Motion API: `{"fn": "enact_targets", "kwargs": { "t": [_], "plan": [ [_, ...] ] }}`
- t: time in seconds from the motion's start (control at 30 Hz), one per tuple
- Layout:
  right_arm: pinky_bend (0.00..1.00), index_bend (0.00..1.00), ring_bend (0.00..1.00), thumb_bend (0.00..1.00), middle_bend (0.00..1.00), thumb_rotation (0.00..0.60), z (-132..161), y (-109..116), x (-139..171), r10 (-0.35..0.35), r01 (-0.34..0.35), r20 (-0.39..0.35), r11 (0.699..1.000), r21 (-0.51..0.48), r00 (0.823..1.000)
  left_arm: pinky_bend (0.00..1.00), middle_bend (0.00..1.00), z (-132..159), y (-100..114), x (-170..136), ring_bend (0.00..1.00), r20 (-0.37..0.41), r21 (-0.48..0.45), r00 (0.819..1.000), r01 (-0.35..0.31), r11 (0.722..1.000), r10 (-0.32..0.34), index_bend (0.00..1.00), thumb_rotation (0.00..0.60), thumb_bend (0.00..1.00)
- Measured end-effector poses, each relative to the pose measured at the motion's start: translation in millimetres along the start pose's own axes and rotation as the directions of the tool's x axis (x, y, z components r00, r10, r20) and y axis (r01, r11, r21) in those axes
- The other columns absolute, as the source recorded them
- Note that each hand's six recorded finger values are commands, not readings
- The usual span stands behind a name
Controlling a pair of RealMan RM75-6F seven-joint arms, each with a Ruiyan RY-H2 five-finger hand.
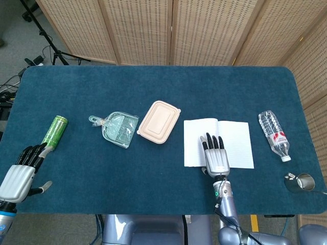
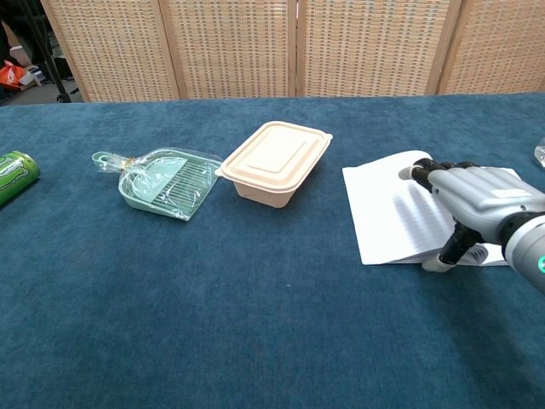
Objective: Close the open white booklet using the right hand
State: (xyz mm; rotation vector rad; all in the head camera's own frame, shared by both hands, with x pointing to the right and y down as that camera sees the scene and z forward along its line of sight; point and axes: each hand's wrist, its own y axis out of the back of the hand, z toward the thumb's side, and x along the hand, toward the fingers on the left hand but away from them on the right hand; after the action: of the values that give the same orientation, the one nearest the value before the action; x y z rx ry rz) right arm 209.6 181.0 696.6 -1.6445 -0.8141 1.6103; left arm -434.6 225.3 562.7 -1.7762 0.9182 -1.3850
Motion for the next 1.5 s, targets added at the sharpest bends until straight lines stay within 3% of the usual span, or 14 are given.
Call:
{"fn": "enact_targets", "kwargs": {
  "t": [0.7, 1.03, 1.5],
  "plan": [
    [0.00, 0.06, 0.00, 0.01, 0.00, 0.600, -1.6, -4.9, -5.3, 0.009, -0.009, 0.004, 1.000, 0.012, 1.000, 0.00, 0.00, 0.2, -0.6, 0.0, 0.00, 0.002, -0.001, 1.000, 0.004, 1.000, -0.004, 0.00, 0.600, 0.19],
    [0.00, 0.06, 0.00, 0.28, 0.00, 0.600, -7.7, -14.2, -8.0, 0.007, -0.007, 0.007, 1.000, 0.003, 1.000, 0.00, 0.00, -0.9, 1.1, -0.5, 0.00, 0.001, -0.011, 1.000, 0.002, 1.000, -0.002, 0.00, 0.600, 0.19],
    [0.00, 0.06, 0.00, 0.46, 0.00, 0.600, -20.2, -19.0, -5.6, -0.032, 0.032, 0.011, 0.999, -0.032, 0.999, 0.00, 0.00, 1.6, -0.8, -0.9, 0.00, 0.010, -0.011, 1.000, 0.013, 1.000, -0.012, 0.00, 0.600, 0.20]
  ]
}}
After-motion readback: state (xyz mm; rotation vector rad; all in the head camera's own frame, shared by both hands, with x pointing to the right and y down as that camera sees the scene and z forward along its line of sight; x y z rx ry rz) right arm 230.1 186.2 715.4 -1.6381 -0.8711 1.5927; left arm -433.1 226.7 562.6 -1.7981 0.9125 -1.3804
